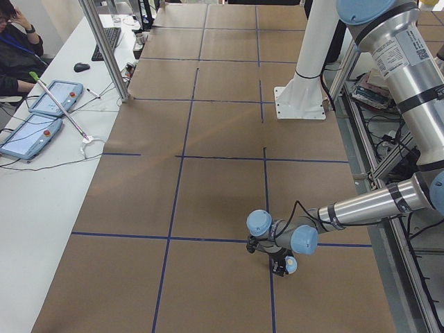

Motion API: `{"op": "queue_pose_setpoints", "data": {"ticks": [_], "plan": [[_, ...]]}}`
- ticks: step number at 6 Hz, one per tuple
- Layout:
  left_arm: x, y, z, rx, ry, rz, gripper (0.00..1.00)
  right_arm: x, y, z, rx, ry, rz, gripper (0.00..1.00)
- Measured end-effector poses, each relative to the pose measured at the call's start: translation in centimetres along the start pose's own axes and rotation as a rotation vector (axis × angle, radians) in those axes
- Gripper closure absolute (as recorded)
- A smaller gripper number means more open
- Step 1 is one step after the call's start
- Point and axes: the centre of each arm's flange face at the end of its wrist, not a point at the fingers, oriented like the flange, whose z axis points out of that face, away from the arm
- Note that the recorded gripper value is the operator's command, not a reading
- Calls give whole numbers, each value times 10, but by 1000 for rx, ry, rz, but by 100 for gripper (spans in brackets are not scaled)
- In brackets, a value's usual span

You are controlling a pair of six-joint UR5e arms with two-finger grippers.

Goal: Place and press bell with both arms

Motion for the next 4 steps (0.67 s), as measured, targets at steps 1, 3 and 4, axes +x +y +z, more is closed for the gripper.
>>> {"op": "queue_pose_setpoints", "data": {"ticks": [1,3,4], "plan": [[3,-3,-4,26,2,21,93,-1,0,-1,1,0,0,0],[21,-20,-42,145,7,57,96,-1,-1,-1,2,1,-2,0],[28,-31,-78,245,7,34,98,-2,-1,-1,3,0,-2,0]]}}
